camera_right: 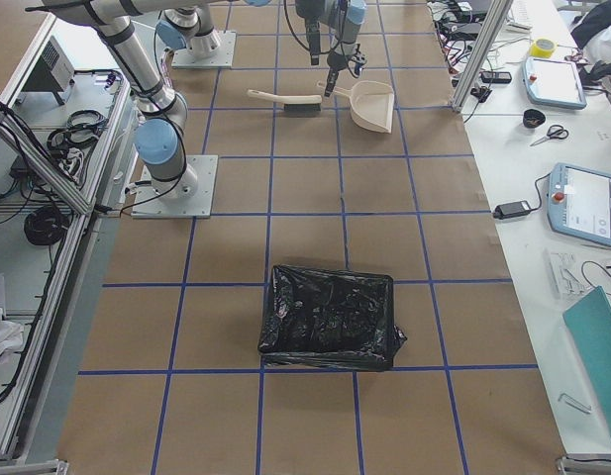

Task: Sweep and dump trash in nearest bin
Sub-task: 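Lower the dustpan onto the table beyond the brush and open the left gripper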

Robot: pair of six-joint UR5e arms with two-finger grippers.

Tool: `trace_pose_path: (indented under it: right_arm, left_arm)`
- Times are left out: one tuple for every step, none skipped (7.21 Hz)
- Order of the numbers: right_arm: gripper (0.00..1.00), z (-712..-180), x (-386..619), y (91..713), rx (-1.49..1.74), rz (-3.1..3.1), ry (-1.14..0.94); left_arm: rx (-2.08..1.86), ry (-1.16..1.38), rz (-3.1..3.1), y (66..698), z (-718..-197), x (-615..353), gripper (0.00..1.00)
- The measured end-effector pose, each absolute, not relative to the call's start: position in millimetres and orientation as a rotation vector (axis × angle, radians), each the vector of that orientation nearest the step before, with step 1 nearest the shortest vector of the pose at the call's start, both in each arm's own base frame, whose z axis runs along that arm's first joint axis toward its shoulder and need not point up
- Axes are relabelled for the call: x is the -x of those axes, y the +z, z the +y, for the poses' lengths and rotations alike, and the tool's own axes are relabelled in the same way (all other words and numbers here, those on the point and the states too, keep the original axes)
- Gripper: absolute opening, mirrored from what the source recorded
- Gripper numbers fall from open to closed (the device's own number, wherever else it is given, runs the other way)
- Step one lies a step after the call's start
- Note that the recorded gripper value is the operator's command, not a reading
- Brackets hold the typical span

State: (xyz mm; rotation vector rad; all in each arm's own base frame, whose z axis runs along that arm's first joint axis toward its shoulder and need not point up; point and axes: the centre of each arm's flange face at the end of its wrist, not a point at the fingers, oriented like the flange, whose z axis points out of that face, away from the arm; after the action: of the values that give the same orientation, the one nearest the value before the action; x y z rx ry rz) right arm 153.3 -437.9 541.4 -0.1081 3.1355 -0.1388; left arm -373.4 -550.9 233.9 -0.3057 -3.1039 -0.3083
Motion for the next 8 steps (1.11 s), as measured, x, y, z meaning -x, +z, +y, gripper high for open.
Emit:
trace_pose_path:
  right_arm:
    - [1.00, -438.1, -154.2, 541.4, 0.110, 3.129, -0.142]
    - [1.00, -437.7, -154.2, 541.6, 0.111, 3.129, -0.143]
    - [1.00, -437.5, -153.6, 541.7, 0.111, 3.133, -0.142]
    - [1.00, -437.4, -153.6, 541.7, 0.111, 3.133, -0.142]
    - [1.00, -437.0, -154.0, 541.9, 0.111, 3.130, -0.141]
    - [1.00, -436.7, -154.2, 542.2, 0.111, 3.129, -0.141]
    - [1.00, -436.5, -154.2, 542.4, 0.112, 3.129, -0.141]
    - [1.00, -436.3, -154.3, 542.4, 0.112, 3.129, -0.140]
  left_arm:
    - [0.299, -0.310, -3.105, 233.1, -551.2, 373.6, 0.00]
    - [0.288, -0.310, -3.106, 233.0, -551.3, 373.7, 0.00]
    - [0.267, -0.312, -3.108, 232.4, -551.3, 373.8, 0.00]
    - [0.244, -0.313, -3.111, 232.1, -551.2, 373.8, 0.00]
    - [0.231, -0.315, -3.112, 231.9, -551.0, 373.9, 0.25]
    - [0.202, -0.321, -3.099, 232.0, -550.5, 375.4, 0.68]
    - [0.151, -0.330, -3.081, 232.7, -549.8, 377.7, 0.92]
    - [0.104, -0.334, -3.072, 233.6, -549.5, 379.1, 1.00]
